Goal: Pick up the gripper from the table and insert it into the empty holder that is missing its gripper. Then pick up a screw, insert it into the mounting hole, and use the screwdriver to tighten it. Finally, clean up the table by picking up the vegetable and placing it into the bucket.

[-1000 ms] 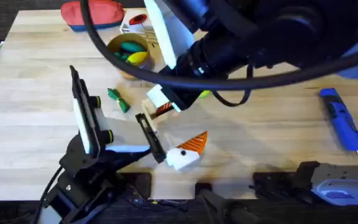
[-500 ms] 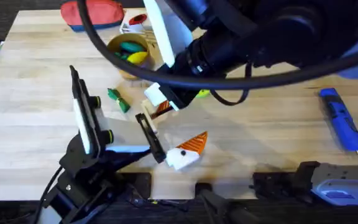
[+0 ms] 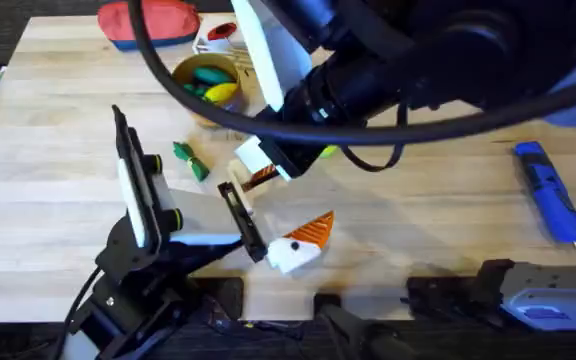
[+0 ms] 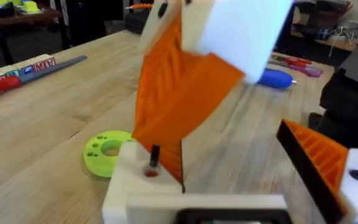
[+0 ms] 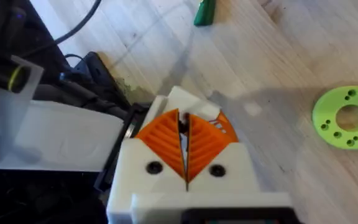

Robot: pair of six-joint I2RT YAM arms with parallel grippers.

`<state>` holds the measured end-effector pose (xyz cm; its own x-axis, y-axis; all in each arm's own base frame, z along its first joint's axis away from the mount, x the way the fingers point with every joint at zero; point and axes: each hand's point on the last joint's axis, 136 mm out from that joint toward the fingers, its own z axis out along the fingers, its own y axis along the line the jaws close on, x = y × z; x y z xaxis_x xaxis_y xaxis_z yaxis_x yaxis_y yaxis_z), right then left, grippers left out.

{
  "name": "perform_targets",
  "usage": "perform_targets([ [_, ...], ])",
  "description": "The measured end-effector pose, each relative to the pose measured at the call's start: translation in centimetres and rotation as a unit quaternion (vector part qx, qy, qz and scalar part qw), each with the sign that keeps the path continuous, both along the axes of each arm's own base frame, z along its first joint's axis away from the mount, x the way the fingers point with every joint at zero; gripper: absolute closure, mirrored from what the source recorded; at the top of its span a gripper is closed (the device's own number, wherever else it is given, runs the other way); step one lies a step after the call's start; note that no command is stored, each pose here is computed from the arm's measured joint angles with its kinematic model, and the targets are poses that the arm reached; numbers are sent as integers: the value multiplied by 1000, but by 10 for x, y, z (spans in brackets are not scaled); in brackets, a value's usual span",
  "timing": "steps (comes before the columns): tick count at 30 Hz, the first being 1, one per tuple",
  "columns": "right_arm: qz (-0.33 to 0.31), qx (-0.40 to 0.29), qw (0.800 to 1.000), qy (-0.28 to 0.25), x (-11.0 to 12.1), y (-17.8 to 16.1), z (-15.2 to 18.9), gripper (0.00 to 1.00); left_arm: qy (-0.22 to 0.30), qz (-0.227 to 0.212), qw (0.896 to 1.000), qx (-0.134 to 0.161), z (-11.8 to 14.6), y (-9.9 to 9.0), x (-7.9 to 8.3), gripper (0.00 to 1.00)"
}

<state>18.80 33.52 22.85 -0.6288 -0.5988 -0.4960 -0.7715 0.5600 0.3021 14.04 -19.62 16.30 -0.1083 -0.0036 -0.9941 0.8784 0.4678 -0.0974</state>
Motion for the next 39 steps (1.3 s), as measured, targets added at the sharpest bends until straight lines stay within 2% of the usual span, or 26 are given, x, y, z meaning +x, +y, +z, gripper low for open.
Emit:
perform_targets([
  [18,4,6,1000,3,-1,2,1,998,0,0,1000,0,0,0,0,49],
  [25,10,-20,1000,18,0,5,-18,998,4,2,1000,-1,-1,0,1,49],
  [33,10,-20,1000,18,1,5,-18,998,7,3,1000,0,-1,0,1,49],
  [34,9,-20,1000,18,1,5,-18,976,6,3,1000,0,-1,0,1,49],
  [35,11,-20,1000,18,1,6,-18,899,6,3,1000,0,-1,1,1,49],
  [37,12,-18,1000,19,0,6,-17,741,7,3,1000,0,-1,0,1,49],
  [39,14,-15,1000,18,0,7,-14,530,6,3,1000,0,-1,0,1,49],
])
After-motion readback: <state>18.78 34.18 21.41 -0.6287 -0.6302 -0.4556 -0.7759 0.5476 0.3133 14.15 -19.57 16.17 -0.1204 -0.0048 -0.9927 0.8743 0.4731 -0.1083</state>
